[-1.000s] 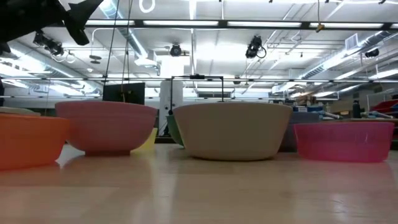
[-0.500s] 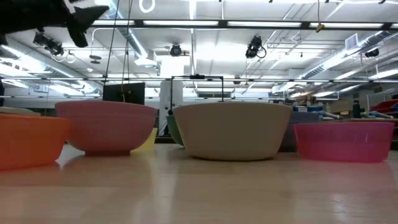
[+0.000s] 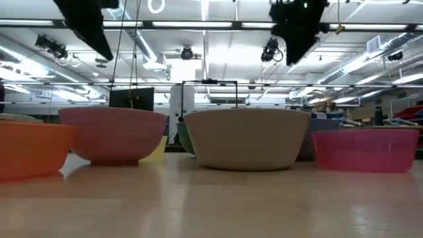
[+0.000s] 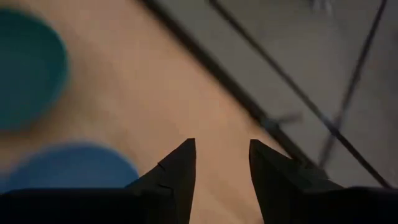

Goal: Nest bowls inside each other
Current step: Stack the blue bowl on top of the gray bowl

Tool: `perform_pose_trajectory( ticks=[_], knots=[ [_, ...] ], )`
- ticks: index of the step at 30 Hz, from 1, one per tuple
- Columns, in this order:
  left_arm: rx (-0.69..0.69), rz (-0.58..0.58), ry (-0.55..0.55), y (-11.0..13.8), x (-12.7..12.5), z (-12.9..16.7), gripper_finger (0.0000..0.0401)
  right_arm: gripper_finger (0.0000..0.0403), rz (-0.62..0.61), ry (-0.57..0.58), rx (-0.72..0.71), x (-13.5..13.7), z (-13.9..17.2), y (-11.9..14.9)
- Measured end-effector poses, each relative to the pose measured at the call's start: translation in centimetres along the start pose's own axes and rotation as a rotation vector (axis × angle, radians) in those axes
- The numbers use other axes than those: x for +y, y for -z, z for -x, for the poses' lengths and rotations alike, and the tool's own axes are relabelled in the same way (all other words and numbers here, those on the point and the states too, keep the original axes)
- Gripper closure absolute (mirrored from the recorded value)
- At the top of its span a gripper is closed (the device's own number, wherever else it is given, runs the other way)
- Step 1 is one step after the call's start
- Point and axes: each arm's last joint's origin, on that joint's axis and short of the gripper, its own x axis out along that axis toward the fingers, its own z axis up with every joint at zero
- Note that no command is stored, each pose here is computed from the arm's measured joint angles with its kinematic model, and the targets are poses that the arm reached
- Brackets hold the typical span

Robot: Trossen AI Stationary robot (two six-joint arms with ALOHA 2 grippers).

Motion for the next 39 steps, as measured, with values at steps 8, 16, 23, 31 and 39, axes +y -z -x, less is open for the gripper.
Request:
perform_pose_trajectory(
  ticks=[8,16,23,31,39],
  knots=[
    [0.153,-0.271,0.133,-0.7,-1.7,-2.5,0.0199,0.0228,0.04,-0.035,0.2,1.3,-3.0,0.0],
    [0.141,-0.235,0.117,-0.7,-1.5,-2.4,0.0199,0.0215,-0.031,-0.09,0.257,1.8,-3.5,0.2],
    [0.146,-0.152,0.103,-0.7,-1.4,-2.4,0.0204,0.0212,-0.042,-0.122,0.35,3.4,-6.3,2.4],
    [0.137,-0.14,0.102,-0.8,-1.4,-2.5,0.0219,0.0211,-0.086,-0.132,0.344,4.6,-9.1,4.7],
    [0.129,-0.134,0.103,-0.9,-1.4,-2.5,0.0219,0.021,-0.155,-0.162,0.341,5.5,-11.4,6.9]
  ],
)
